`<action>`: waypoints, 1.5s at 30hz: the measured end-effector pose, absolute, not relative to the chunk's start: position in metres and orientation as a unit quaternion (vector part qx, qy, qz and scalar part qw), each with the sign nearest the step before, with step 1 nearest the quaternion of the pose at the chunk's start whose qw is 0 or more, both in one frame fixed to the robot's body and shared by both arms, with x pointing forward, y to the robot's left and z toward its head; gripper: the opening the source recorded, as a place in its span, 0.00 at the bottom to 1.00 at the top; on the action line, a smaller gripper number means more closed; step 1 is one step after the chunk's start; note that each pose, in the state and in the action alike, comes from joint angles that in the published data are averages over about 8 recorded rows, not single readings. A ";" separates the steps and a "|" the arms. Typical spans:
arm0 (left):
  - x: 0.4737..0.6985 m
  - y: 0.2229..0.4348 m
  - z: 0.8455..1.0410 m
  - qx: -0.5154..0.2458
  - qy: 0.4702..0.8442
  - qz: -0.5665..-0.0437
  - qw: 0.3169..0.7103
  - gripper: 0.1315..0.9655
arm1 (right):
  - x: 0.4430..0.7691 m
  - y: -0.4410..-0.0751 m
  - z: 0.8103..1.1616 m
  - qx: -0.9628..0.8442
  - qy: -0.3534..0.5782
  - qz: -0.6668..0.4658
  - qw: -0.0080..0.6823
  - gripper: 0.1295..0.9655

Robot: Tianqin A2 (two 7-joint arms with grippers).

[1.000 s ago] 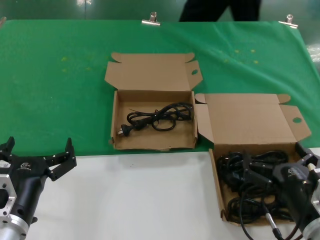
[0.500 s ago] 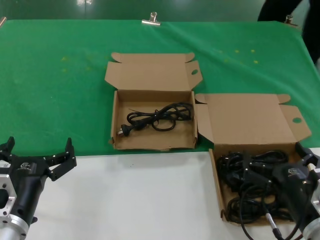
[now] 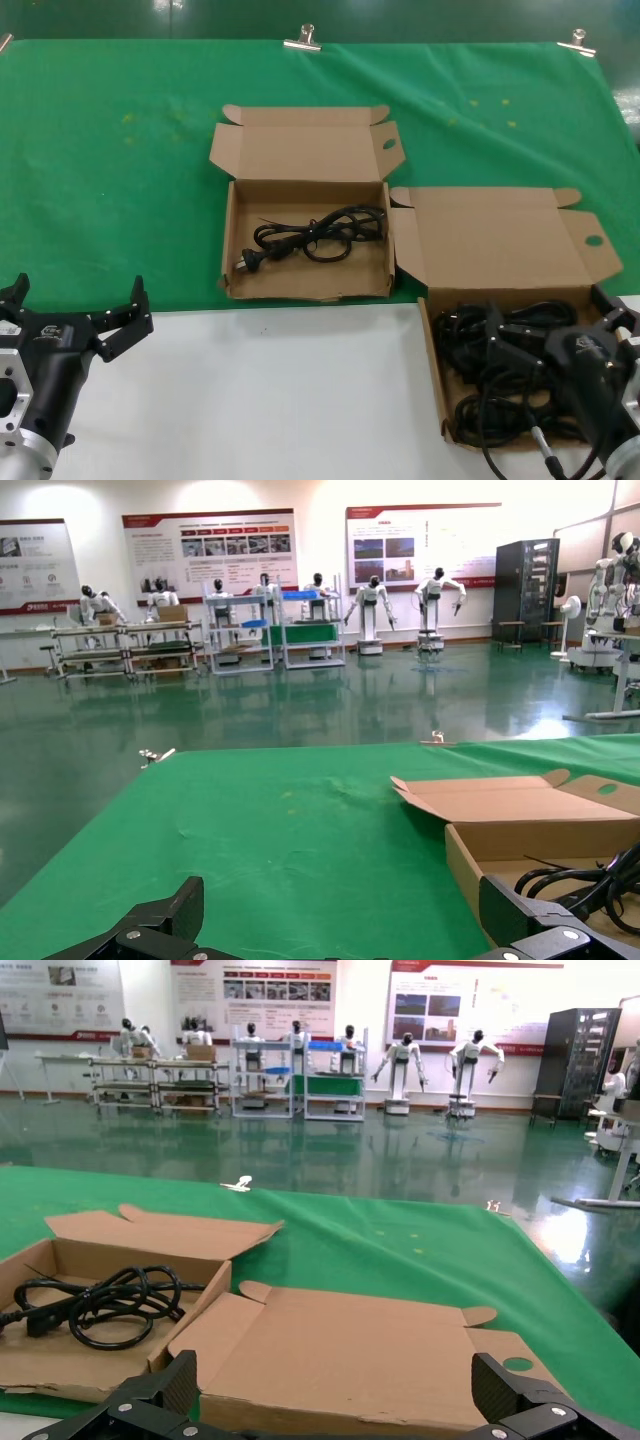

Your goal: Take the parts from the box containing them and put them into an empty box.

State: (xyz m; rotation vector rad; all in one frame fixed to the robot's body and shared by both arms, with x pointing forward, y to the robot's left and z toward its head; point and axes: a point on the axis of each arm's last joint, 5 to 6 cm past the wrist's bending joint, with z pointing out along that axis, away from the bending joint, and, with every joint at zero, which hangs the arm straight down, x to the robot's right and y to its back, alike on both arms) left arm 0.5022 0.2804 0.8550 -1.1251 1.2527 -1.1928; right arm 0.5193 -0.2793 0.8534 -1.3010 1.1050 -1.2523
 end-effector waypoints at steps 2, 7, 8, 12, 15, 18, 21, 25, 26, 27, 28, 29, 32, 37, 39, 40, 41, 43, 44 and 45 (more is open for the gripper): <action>0.502 0.280 0.855 -0.468 0.521 -0.496 0.513 1.00 | 0.519 -0.279 0.853 -0.536 0.455 -0.516 0.490 1.00; 0.502 0.280 0.855 -0.468 0.521 -0.496 0.513 1.00 | 0.519 -0.279 0.853 -0.536 0.455 -0.516 0.490 1.00; 0.502 0.280 0.855 -0.468 0.521 -0.496 0.513 1.00 | 0.519 -0.279 0.853 -0.536 0.455 -0.516 0.490 1.00; 0.502 0.280 0.855 -0.468 0.521 -0.496 0.513 1.00 | 0.519 -0.279 0.853 -0.536 0.455 -0.516 0.490 1.00; 0.502 0.280 0.855 -0.468 0.521 -0.496 0.513 1.00 | 0.519 -0.279 0.853 -0.536 0.455 -0.516 0.490 1.00; 0.502 0.280 0.855 -0.468 0.521 -0.496 0.513 1.00 | 0.519 -0.279 0.853 -0.536 0.455 -0.516 0.490 1.00; 0.502 0.280 0.855 -0.468 0.521 -0.496 0.513 1.00 | 0.519 -0.279 0.853 -0.536 0.455 -0.516 0.490 1.00; 0.502 0.280 0.855 -0.468 0.521 -0.496 0.513 1.00 | 0.519 -0.279 0.853 -0.536 0.455 -0.516 0.490 1.00; 0.502 0.280 0.855 -0.468 0.521 -0.496 0.513 1.00 | 0.519 -0.279 0.853 -0.536 0.455 -0.516 0.490 1.00; 0.502 0.280 0.855 -0.468 0.521 -0.496 0.513 1.00 | 0.519 -0.279 0.853 -0.536 0.455 -0.516 0.490 1.00; 0.502 0.280 0.855 -0.468 0.521 -0.496 0.513 1.00 | 0.519 -0.279 0.853 -0.536 0.455 -0.516 0.490 1.00; 0.502 0.280 0.855 -0.468 0.521 -0.496 0.513 1.00 | 0.519 -0.279 0.853 -0.536 0.455 -0.516 0.490 1.00; 0.502 0.280 0.855 -0.468 0.521 -0.496 0.513 1.00 | 0.519 -0.279 0.853 -0.536 0.455 -0.516 0.490 1.00; 0.502 0.280 0.855 -0.468 0.521 -0.496 0.513 1.00 | 0.519 -0.279 0.853 -0.536 0.455 -0.516 0.490 1.00; 0.502 0.280 0.855 -0.468 0.521 -0.496 0.513 1.00 | 0.519 -0.279 0.853 -0.536 0.455 -0.516 0.490 1.00; 0.502 0.280 0.855 -0.468 0.521 -0.496 0.513 1.00 | 0.519 -0.279 0.853 -0.536 0.455 -0.516 0.490 1.00; 0.502 0.280 0.855 -0.468 0.521 -0.496 0.513 1.00 | 0.519 -0.279 0.853 -0.536 0.455 -0.516 0.490 1.00; 0.502 0.280 0.855 -0.468 0.521 -0.496 0.513 1.00 | 0.519 -0.279 0.853 -0.536 0.455 -0.516 0.490 1.00; 0.502 0.280 0.855 -0.468 0.521 -0.496 0.513 1.00 | 0.519 -0.279 0.853 -0.536 0.455 -0.516 0.490 1.00; 0.502 0.280 0.855 -0.468 0.521 -0.496 0.513 1.00 | 0.519 -0.279 0.853 -0.536 0.455 -0.516 0.490 1.00</action>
